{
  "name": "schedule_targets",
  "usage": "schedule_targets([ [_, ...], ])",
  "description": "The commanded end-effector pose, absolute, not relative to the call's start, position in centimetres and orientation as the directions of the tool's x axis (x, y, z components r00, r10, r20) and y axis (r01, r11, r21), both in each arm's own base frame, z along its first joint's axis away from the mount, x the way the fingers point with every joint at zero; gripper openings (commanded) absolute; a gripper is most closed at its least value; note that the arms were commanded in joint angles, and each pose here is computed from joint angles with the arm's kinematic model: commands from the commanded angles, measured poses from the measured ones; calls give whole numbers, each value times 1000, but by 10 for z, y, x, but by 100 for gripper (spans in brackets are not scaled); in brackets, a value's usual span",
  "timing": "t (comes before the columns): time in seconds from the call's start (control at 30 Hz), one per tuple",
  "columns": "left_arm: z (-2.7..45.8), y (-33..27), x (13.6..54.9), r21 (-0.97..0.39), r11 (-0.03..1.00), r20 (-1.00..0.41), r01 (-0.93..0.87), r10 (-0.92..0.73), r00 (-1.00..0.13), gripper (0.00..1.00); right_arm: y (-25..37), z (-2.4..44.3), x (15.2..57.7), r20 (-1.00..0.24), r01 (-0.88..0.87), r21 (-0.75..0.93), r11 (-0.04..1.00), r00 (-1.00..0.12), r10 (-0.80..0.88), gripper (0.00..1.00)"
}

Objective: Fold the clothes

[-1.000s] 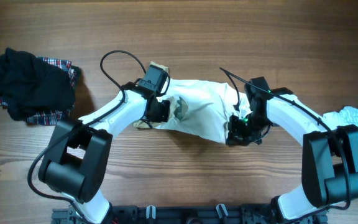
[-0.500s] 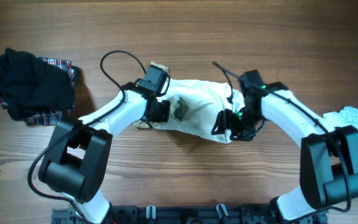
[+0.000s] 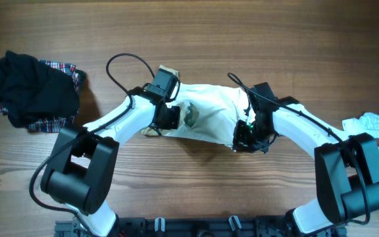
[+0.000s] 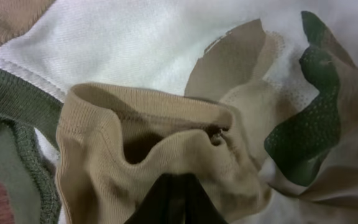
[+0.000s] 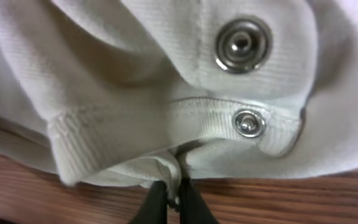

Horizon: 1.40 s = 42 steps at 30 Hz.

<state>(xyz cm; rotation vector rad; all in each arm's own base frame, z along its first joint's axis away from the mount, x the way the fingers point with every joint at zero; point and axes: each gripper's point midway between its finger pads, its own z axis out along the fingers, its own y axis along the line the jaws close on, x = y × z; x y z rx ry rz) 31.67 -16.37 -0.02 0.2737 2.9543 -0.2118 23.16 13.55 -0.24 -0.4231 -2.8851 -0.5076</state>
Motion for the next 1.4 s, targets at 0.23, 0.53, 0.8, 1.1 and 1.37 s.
schedule_targets([
  [0.23,-8,-160,313,-106,975,-161,197,179,-971,10,119,48,247,97,199,316,928,-979,177,4],
  [0.53,-8,-160,313,-106,975,-161,194,176,-971,10,78,45,289,-71,216,260,941,-968,241,9],
  [0.8,-11,-140,300,-18,983,-98,184,181,-979,10,72,46,300,-124,192,246,950,-966,228,74],
  [1.1,-5,-111,302,-25,996,-44,89,88,-995,12,83,52,329,-248,55,307,950,-959,136,74],
  [1.37,113,-152,373,-183,974,-307,135,73,-949,70,92,59,340,-309,-27,341,940,-947,85,81],
])
